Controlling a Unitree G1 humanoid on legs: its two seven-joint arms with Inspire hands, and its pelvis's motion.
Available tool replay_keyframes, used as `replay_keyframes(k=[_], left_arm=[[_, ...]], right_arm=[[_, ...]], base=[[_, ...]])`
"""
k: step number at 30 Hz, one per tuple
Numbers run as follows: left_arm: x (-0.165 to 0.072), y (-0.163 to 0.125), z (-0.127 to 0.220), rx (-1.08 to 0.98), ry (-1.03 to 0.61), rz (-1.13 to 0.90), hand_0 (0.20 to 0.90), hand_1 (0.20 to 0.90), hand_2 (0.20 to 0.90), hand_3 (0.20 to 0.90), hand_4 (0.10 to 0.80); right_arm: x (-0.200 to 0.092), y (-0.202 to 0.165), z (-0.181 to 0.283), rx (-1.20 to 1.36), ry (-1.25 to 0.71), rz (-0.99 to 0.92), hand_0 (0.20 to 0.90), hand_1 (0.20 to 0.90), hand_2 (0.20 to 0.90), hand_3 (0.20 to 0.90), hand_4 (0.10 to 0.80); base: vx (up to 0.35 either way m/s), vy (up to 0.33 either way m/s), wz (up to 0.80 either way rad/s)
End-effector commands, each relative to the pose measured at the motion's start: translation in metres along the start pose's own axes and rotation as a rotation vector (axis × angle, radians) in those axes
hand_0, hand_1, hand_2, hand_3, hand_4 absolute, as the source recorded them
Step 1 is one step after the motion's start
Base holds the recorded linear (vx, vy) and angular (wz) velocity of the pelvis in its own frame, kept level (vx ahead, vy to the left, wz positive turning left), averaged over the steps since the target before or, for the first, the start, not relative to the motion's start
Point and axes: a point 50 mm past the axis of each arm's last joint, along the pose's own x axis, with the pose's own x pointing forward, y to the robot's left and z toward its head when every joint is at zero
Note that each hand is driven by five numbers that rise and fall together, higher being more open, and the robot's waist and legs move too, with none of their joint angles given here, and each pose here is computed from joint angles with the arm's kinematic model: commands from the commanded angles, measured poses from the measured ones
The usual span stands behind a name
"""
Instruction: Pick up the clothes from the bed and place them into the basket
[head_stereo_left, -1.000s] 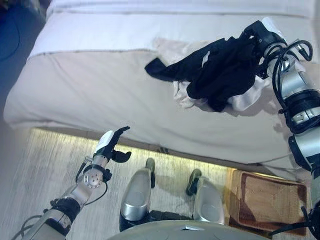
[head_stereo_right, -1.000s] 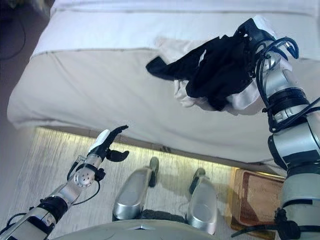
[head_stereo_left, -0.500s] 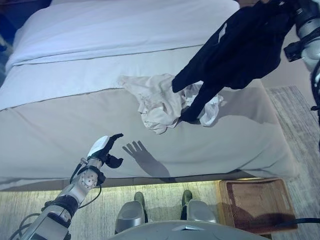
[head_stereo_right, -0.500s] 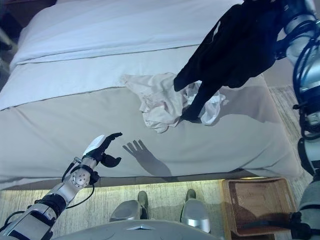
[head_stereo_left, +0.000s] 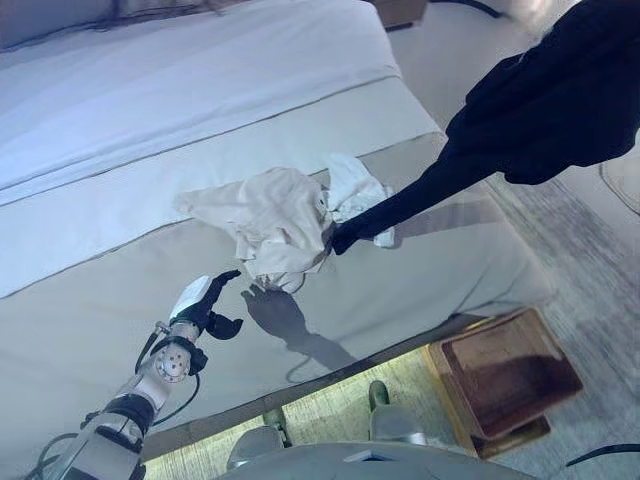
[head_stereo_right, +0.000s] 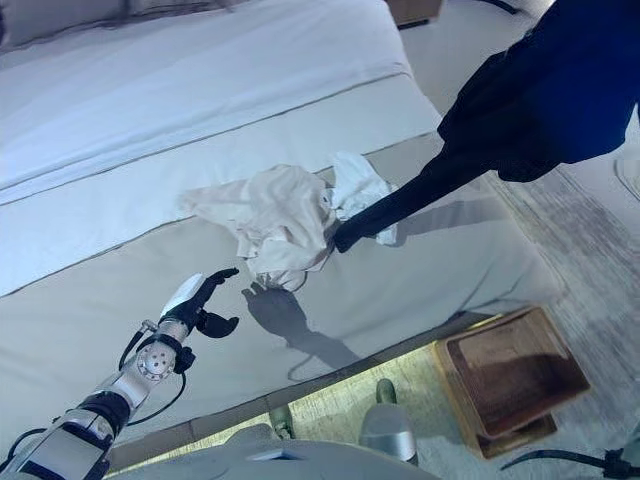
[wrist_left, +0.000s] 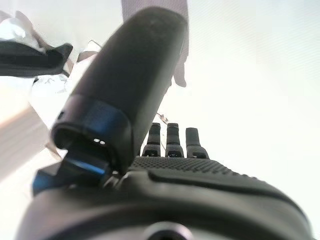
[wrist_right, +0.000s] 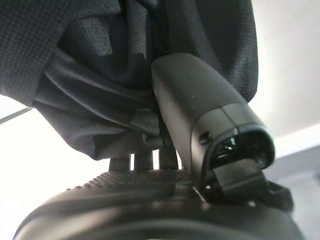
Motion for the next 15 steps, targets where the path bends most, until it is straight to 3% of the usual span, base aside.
replay_keyframes(k=[1, 6, 9, 15], left_arm=[[-0.006, 0.015, -0.012, -0.021, 0.01, 0.082, 0.9, 0.9, 0.9, 0.9, 0.8], [-0.007, 0.012, -0.016, -0.065, 0.039, 0.12, 0.9, 0.9, 0.9, 0.9, 0.8], [-0.008, 0.014, -0.017, -0.082, 0.064, 0.136, 0.9, 0.9, 0.9, 0.9, 0.8], [-0.011, 0.037, -0.023, -0.074, 0.075, 0.218, 0.9, 0.9, 0.9, 0.9, 0.8]], right_arm=[[-0.006, -0.064, 0.036, -0.002, -0.185, -0.218, 0.3, 0.3, 0.3, 0.2, 0.1], [-0.016, -0.07, 0.018, -0.015, -0.151, -0.219, 0.3, 0.3, 0.3, 0.2, 0.1], [-0.025, -0.072, 0.009, 0.03, -0.137, -0.259, 0.3, 0.3, 0.3, 0.2, 0.1], [-0.03, -0.066, -0.003, 0.135, -0.107, -0.389, 0.3, 0.3, 0.3, 0.2, 0.1]], base=[[0.014, 0.025, -0.29], [0.053, 0.041, -0.34], [0.016, 0.028, -0.8], [-0.157, -0.031, -0.73]])
